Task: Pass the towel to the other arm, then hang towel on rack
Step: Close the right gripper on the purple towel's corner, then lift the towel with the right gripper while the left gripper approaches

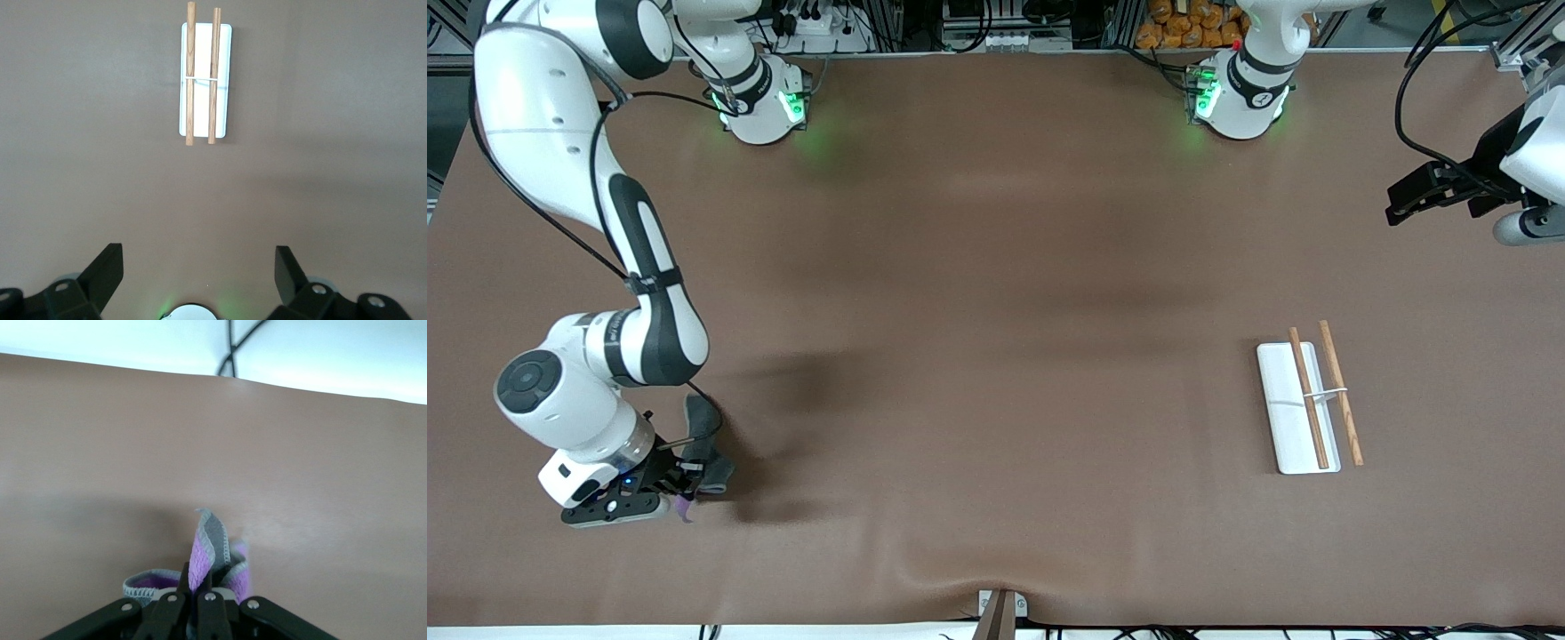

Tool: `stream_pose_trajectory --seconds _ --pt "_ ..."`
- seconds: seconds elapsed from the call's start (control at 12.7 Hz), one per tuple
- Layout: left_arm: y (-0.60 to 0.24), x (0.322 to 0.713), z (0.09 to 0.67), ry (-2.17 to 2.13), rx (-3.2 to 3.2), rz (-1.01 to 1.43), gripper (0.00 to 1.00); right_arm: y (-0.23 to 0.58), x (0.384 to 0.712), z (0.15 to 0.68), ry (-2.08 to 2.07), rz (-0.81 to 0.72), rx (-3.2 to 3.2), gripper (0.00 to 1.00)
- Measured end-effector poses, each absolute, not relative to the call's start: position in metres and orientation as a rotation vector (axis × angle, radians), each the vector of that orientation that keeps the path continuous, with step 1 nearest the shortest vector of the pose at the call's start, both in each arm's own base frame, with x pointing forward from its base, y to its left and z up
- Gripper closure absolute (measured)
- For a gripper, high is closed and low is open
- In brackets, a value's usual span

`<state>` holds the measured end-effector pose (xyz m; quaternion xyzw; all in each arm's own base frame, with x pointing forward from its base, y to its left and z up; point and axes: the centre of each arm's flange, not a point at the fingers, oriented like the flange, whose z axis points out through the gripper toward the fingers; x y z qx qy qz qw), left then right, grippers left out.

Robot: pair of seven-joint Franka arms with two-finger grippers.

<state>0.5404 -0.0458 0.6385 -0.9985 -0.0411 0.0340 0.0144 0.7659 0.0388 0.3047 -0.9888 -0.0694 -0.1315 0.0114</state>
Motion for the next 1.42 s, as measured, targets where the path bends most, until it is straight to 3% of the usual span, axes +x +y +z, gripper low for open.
stream_pose_trajectory --seconds 0.16,0.39,0.71,1.42 --pt "-0.046 0.54 0.638 -0.128 -3.108 0.106 0.0 0.061 0.767 0.337 -0.223 -0.351 -3.043 0.97" --pt "-0.046 0.541 0.637 -0.127 -3.108 0.111 0.0 0.112 0.763 0.383 -0.312 -0.406 -3.002 0.97" --pt "-0.05 0.547 0.633 -0.117 -3.113 0.083 0.0 0.221 0.726 0.443 -0.507 -0.411 -2.946 0.97" --pt "-0.1 0.585 0.592 -0.267 -3.185 0.009 0.0 0.432 0.624 0.456 -0.332 -0.345 -2.877 0.97"
